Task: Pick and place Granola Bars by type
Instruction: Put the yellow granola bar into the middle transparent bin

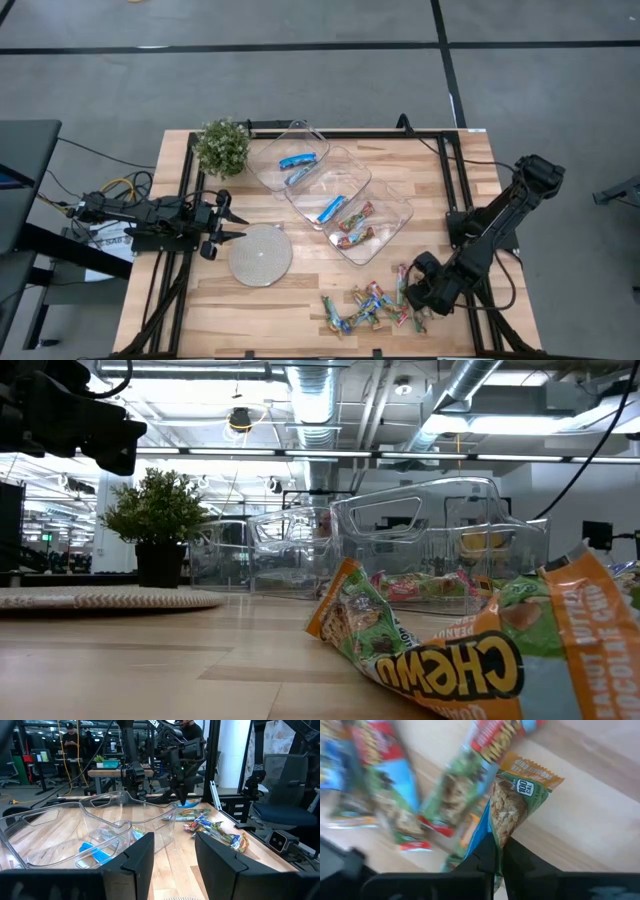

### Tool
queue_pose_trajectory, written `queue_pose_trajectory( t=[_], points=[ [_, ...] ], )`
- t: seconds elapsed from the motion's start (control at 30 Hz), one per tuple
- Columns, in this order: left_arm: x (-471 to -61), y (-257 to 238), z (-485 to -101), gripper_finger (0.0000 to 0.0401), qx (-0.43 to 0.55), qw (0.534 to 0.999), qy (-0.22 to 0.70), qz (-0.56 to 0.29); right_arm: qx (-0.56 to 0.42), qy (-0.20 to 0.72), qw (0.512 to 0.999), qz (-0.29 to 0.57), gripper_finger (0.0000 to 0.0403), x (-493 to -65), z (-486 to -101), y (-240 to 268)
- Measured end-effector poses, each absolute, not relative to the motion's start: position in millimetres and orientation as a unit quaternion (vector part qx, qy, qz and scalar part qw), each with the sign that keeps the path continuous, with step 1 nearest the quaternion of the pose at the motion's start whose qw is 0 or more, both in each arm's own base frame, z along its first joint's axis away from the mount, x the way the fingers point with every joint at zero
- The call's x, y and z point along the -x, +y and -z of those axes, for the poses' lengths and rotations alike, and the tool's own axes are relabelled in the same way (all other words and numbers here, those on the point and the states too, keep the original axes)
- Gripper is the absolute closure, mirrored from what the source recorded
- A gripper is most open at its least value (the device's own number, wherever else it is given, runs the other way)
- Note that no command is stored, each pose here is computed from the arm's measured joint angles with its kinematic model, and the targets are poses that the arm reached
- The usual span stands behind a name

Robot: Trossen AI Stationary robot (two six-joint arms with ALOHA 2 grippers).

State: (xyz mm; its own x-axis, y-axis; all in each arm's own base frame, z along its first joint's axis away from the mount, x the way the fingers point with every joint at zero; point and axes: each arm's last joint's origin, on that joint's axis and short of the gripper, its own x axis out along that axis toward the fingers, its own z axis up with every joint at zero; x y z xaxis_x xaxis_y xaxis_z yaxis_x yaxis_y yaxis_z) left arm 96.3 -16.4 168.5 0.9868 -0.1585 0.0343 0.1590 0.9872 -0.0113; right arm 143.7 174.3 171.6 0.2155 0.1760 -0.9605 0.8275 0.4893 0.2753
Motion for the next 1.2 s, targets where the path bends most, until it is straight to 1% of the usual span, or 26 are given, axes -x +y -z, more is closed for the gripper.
queue_pose_trajectory(
  t=[0.27,0.63,0.97,1.07,1.2],
  points=[
    [-96,-16,-169,0.0263,0.007,0.997,-0.017,0.08,-0.478,0.479,0.701,0.226,0.0395,-141,-199,162],
    [-96,-16,-169,0.0263,0.007,0.997,-0.017,0.079,-0.536,0.298,0.766,0.192,0.0394,-134,-243,135],
    [-96,-16,-169,0.0263,0.007,0.997,-0.017,0.08,-0.516,0.166,0.832,0.119,0.0394,-143,-284,106],
    [-96,-16,-169,0.0263,0.007,0.997,-0.017,0.08,-0.504,0.147,0.844,0.111,0.0394,-146,-290,100],
    [-96,-16,-168,0.0263,0.007,0.997,-0.017,0.08,-0.498,0.142,0.847,0.119,0.0394,-150,-291,95]
  ],
)
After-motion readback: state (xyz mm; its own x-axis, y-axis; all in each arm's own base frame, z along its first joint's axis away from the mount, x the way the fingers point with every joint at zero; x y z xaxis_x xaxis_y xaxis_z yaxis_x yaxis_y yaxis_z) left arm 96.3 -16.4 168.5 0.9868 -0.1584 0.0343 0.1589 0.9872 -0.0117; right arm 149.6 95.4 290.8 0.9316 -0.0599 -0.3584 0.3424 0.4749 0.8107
